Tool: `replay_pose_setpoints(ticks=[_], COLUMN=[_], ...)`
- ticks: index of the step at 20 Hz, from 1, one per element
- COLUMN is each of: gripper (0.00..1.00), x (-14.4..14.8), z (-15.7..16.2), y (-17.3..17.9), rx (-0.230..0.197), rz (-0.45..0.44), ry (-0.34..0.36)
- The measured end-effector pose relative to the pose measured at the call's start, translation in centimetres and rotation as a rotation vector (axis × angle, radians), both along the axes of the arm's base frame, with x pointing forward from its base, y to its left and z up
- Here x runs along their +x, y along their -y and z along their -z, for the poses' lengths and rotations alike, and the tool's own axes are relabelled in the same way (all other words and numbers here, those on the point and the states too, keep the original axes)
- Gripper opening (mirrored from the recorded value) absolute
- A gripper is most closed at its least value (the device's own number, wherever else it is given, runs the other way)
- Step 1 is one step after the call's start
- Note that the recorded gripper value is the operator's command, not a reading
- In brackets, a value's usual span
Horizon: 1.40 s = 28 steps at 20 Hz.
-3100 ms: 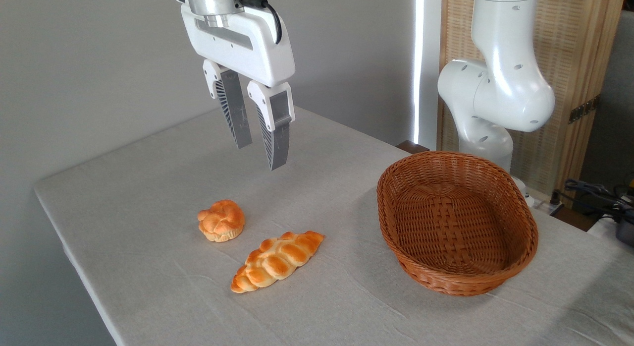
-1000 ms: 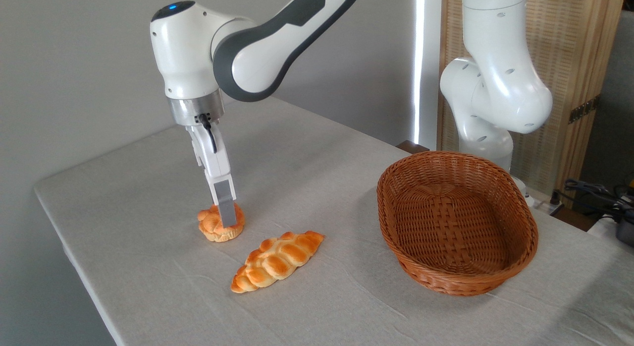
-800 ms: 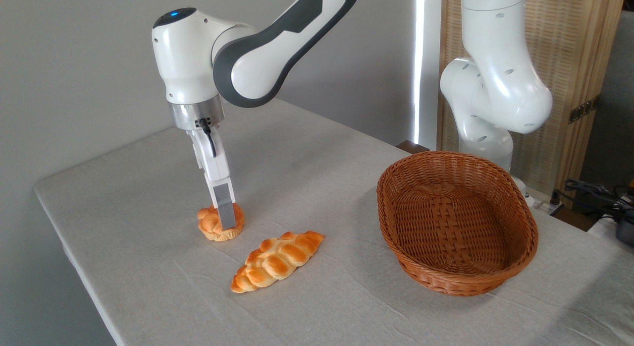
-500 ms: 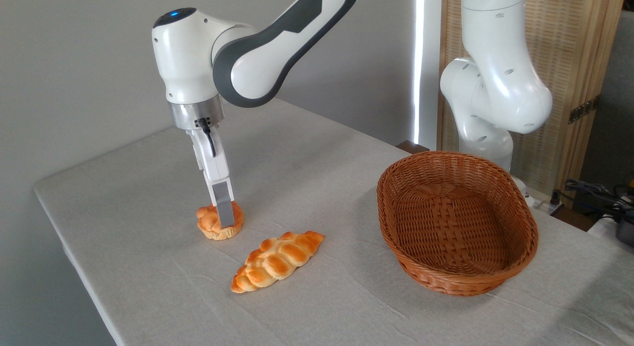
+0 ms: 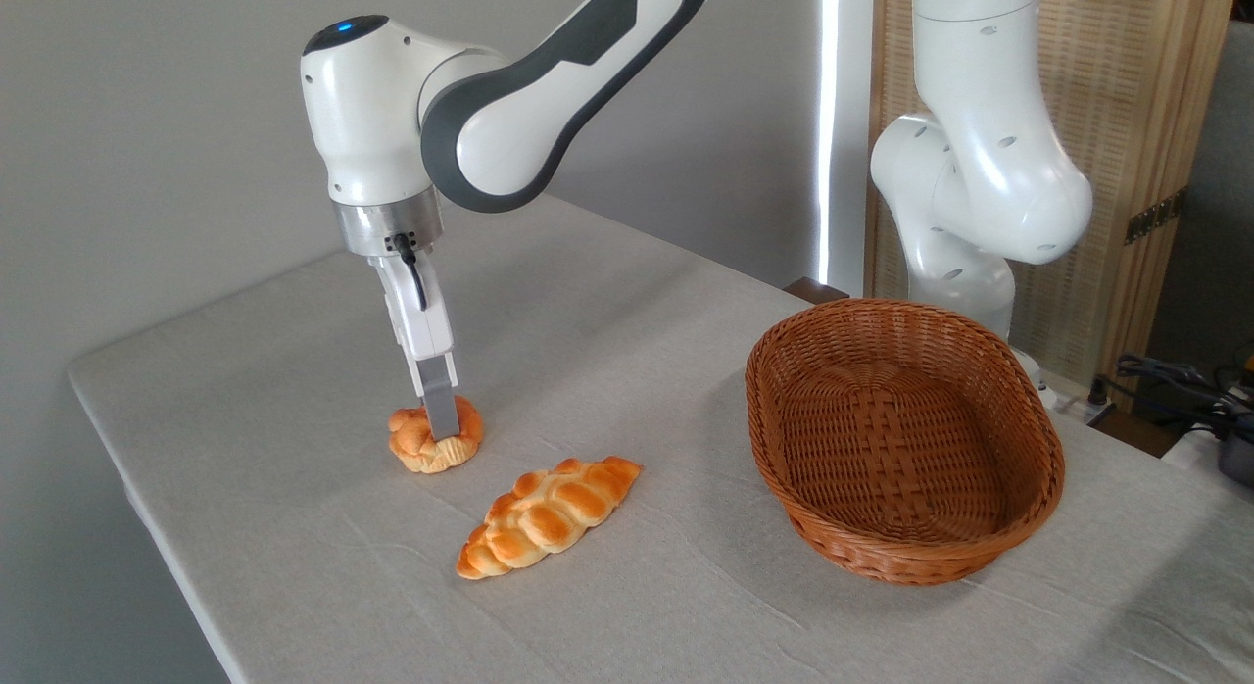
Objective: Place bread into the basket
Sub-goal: 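Lift the round bun and carry it over the wicker basket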
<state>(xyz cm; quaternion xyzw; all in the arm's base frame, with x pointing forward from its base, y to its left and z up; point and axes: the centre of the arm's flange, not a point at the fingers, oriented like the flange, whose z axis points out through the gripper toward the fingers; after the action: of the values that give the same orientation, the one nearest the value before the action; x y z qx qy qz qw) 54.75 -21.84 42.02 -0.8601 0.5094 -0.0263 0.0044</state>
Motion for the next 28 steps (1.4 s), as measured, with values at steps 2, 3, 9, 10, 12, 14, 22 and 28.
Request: replay_pose_setpoints(ticks=[2, 3, 9, 10, 12, 14, 22, 28], gripper=[0.04, 0.04, 0.08, 0.08, 0.12, 0.14, 0.27, 0.29], x=[0.0, 0.0, -1.0, -1.8, -4.0, -6.5, -17.5, -21.5], z=[0.0, -0.1, -7.0, -8.9, -12.2, -14.6, -13.7, -8.4], y=[0.0, 0.0, -2.6, -3.8, -7.0, -11.0, -27.0, -24.8], rx=[0.0, -0.001, 0.024, 0.038, 0.066, 0.078, -0.1, -0.113], rz=[0.0, 0.0, -0.028, -0.024, 0.01, 0.081, 0.289, 0.357], ry=[0.001, 0.002, -0.007, -0.024, -0.079, -0.152, -0.189, -0.313])
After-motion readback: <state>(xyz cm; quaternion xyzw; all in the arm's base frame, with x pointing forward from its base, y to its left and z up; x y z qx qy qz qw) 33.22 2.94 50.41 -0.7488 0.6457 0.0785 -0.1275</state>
